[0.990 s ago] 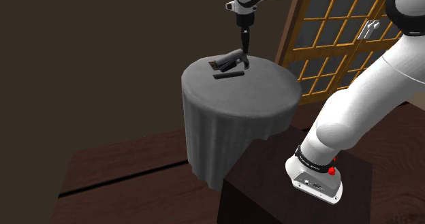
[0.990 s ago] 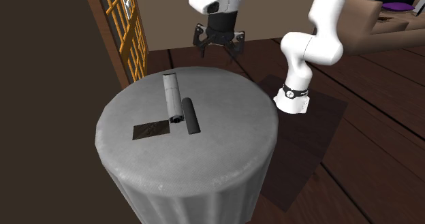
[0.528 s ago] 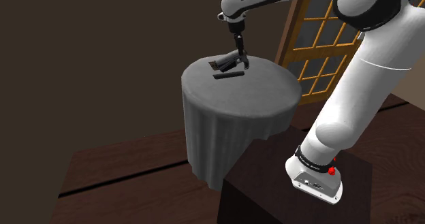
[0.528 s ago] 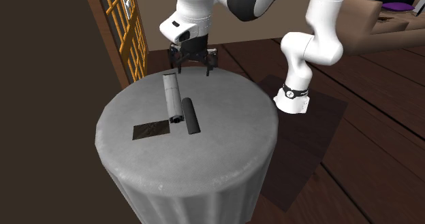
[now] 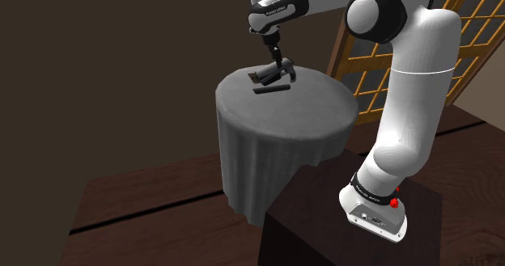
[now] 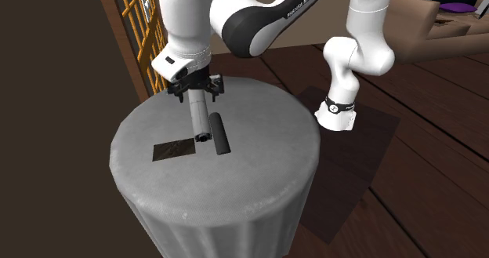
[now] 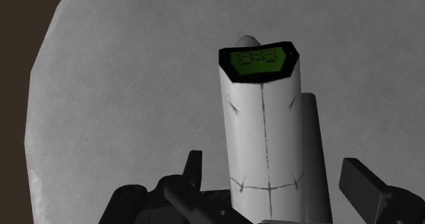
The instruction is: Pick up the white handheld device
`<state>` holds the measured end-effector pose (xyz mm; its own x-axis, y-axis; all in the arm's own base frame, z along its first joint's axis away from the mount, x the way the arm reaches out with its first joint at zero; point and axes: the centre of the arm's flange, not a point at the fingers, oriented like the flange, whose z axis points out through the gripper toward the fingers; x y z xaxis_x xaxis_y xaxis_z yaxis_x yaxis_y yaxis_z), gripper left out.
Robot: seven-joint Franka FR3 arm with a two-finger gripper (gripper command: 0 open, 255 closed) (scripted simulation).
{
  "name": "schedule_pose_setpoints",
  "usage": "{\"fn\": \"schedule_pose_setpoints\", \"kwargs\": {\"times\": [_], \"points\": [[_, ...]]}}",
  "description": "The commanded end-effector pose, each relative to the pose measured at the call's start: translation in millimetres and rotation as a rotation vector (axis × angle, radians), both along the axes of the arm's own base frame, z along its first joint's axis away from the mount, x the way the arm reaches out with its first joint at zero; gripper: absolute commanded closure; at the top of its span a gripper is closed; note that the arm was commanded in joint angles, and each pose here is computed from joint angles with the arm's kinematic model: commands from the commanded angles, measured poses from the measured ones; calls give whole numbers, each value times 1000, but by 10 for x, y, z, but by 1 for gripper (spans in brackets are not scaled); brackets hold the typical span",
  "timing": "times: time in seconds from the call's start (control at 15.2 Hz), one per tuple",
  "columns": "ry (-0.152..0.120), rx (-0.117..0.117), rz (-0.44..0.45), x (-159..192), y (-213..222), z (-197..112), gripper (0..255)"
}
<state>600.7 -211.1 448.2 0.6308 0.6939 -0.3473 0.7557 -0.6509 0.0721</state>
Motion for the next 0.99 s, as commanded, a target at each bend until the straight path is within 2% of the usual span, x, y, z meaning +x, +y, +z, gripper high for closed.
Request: {"fn": "schedule_pose_setpoints", "kwargs": {"times": [0.0, 0.4, 0.46, 0.92], "points": [[2, -2, 5, 19, -4, -116, 0], [2, -2, 5, 19, -4, -358, 0], [2, -2, 5, 12, -10, -360, 255], [2, -2, 5, 10, -6, -357, 255]]}}
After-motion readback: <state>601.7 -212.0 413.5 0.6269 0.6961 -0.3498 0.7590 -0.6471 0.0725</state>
